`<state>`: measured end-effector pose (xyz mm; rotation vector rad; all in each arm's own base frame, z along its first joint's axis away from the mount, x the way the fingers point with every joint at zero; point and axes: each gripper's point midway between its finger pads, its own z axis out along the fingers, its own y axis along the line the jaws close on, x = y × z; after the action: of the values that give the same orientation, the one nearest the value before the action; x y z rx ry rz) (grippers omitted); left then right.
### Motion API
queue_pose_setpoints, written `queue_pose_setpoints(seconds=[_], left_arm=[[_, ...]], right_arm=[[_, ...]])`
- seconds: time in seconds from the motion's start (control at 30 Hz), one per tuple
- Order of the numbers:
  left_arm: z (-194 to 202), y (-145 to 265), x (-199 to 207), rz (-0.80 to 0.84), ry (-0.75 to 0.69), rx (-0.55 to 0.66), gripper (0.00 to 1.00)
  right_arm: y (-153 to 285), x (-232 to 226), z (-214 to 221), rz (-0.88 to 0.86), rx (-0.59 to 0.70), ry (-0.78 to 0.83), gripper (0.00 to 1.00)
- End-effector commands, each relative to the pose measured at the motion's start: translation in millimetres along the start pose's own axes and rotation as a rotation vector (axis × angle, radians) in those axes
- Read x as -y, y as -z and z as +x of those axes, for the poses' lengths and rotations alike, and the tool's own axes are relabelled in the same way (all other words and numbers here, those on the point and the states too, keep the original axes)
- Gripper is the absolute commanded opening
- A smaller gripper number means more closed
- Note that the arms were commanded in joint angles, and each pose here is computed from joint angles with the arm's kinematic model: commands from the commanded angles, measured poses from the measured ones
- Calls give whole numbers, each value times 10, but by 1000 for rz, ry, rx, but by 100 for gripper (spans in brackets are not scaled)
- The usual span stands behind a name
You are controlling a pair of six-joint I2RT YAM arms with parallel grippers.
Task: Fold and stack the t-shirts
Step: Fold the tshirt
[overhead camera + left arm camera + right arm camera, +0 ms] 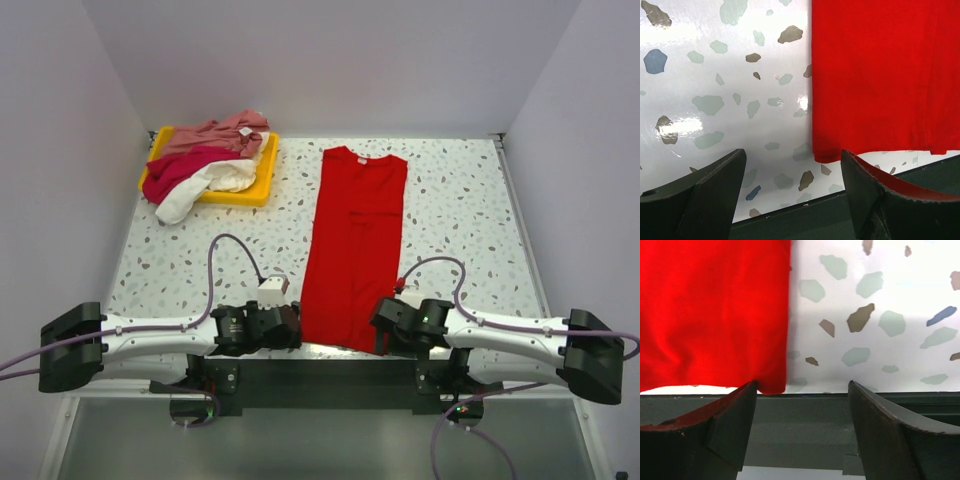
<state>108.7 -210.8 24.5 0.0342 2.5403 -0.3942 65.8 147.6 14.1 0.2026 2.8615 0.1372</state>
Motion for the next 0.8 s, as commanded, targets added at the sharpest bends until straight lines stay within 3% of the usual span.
queue_pose_setpoints(seconds=[0.0,0.5,0.63,0.77], left_arm=[[-28,-29,18,6,2,20,81],[-44,-94,28,-25,-26,27,73],[-29,-119,15,-43,-33,20,67],[-20,-128,21,-49,-34,14,57]], right_arm=[[-22,-248,-79,-56,40,-6,72],[-29,-368,-106,-77,80,21,35],[-51,-430,-125,-91,90,27,18],[-85,-443,-130,-79,92,39,11]])
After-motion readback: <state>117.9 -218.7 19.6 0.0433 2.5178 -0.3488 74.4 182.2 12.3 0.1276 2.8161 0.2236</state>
